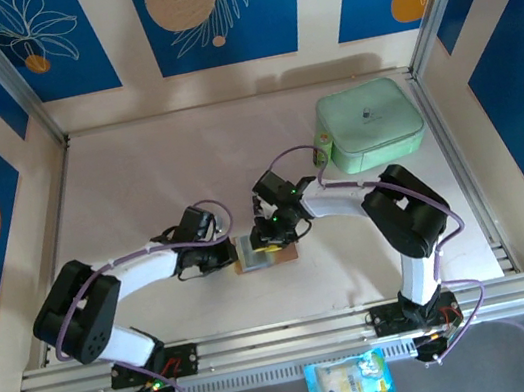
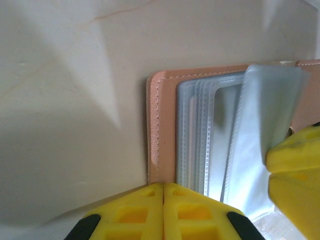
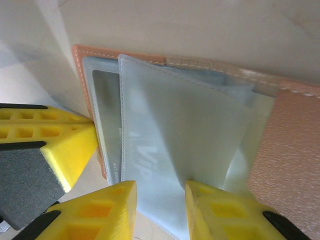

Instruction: Take the credit cards out of the card holder

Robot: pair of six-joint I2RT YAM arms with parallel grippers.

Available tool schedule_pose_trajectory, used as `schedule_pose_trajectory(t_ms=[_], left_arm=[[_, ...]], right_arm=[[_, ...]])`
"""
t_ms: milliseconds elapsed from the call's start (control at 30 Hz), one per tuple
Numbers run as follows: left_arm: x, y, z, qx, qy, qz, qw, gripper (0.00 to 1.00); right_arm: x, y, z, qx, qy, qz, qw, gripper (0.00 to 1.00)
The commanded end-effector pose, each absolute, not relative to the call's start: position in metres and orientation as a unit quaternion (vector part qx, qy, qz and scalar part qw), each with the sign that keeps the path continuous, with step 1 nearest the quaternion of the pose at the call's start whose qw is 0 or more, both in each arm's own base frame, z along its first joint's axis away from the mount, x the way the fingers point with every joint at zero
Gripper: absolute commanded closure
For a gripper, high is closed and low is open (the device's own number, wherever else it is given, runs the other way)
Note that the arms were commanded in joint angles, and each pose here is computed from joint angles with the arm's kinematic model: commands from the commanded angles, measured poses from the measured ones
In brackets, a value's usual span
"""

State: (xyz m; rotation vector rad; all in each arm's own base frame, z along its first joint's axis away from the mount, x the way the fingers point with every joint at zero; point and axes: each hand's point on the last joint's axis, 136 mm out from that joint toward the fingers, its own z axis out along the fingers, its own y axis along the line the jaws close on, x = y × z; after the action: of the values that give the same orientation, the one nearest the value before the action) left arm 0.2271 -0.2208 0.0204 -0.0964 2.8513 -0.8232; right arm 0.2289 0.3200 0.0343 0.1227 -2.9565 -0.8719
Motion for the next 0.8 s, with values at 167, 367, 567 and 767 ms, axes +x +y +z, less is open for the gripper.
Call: schedule_pose_trajectory(t_ms=[167, 367, 567, 767], left_arm=[[0.229, -0.217, 0.041, -0.028, 0.959, -0.265, 0.101, 0.89], [0.237, -0.235, 0.068, -0.034, 0.94, -0.321, 0.115, 0.81], [0.238, -0.253, 0.075, -0.038, 0.93, -0.349, 0.11, 0.69], [0.238, -0.277, 0.071, -0.038, 0.921, -0.377, 0.093, 0.66]], right_arm=[[0.224, 0.309, 0.033, 0.041, -0.958, -0.282, 0.035, 0.69], [0.223, 0.307, 0.033, 0.037, -0.957, -0.286, 0.032, 0.74], [0.221, 0.305, 0.034, 0.035, -0.953, -0.298, 0.033, 0.77], [0.22, 0.305, 0.032, 0.031, -0.951, -0.307, 0.034, 0.78]])
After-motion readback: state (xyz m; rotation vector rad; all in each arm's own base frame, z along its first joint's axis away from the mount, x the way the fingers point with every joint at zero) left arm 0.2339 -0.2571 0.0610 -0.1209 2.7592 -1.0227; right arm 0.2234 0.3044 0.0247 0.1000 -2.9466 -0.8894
